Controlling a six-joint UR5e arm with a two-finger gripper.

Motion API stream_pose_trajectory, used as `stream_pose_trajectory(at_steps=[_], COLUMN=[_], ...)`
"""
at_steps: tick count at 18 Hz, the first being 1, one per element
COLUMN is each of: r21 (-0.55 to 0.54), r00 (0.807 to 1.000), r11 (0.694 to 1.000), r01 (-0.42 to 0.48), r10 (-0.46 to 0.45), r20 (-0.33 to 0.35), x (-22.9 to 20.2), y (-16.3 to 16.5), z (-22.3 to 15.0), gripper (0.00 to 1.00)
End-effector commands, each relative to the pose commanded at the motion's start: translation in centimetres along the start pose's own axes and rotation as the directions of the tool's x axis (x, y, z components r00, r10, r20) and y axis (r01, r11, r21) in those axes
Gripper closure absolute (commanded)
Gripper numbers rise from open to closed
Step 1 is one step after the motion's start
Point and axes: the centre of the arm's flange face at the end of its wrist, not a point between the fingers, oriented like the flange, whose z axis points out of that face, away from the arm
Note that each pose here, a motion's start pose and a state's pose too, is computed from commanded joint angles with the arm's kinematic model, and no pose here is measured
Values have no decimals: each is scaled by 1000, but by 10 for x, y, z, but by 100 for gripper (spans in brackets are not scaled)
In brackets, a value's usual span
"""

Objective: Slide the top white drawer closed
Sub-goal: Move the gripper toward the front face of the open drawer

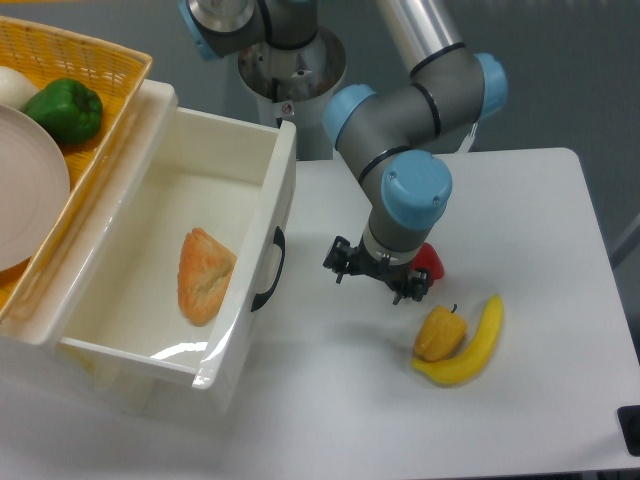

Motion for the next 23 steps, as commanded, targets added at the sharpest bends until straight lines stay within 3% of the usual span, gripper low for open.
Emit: stream_pose_trajectory(at_steps=[7, 23], r21=[72, 57], r00=[998, 998], r11=[997, 998], r01=[32, -1], r10=[-27, 5], r20=[-63, -70], x=[4, 30], y=[-5, -18], z=[-9, 1], gripper=[0, 0])
